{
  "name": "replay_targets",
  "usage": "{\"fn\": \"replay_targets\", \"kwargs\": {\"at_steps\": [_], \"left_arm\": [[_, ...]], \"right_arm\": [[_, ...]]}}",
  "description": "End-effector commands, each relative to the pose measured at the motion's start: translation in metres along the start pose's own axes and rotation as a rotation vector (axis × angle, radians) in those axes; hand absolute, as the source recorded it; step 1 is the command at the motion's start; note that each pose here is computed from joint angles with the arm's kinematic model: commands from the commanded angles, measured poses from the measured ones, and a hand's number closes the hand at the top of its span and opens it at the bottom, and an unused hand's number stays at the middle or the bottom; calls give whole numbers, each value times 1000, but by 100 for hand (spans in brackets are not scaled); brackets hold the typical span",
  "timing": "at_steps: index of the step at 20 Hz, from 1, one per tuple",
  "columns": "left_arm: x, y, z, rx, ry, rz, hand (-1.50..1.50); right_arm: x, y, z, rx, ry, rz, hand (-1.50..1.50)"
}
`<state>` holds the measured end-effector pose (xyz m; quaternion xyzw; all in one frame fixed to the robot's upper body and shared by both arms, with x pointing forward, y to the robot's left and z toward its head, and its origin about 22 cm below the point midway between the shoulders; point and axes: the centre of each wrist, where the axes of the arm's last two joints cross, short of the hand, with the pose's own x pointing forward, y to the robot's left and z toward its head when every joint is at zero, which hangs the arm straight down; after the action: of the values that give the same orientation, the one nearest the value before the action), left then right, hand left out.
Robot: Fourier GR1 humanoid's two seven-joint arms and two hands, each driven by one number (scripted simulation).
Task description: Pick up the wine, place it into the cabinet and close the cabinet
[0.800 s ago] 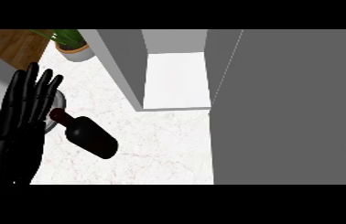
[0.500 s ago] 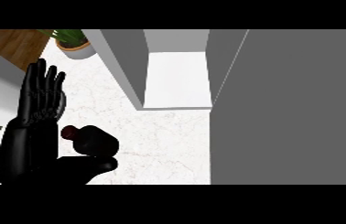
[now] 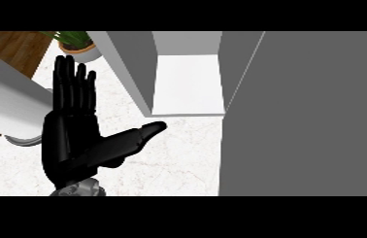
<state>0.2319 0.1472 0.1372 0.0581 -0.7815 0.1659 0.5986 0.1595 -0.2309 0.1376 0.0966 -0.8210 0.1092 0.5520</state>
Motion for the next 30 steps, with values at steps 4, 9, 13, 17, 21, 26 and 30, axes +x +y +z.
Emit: {"fn": "replay_targets", "kwargs": {"at_steps": [4,9,13,17,21,26,30], "left_arm": [[10,-49,5,10,7,24,-150],[28,-70,1,34,13,64,-150],[39,-72,3,45,12,48,-150],[59,-46,4,90,-5,41,-150],[65,-45,3,139,11,9,-150],[78,-29,24,164,41,9,-150],[83,-23,6,209,23,-28,-150]], "right_arm": [[44,6,4,25,22,-19,-150],[36,5,-12,5,1,-32,-150],[53,21,-4,-4,17,-23,-150],[58,16,0,10,15,-8,-150],[67,8,4,2,5,-16,-150],[68,17,5,-15,10,-15,-150],[71,15,1,-15,-2,14,-150]]}}
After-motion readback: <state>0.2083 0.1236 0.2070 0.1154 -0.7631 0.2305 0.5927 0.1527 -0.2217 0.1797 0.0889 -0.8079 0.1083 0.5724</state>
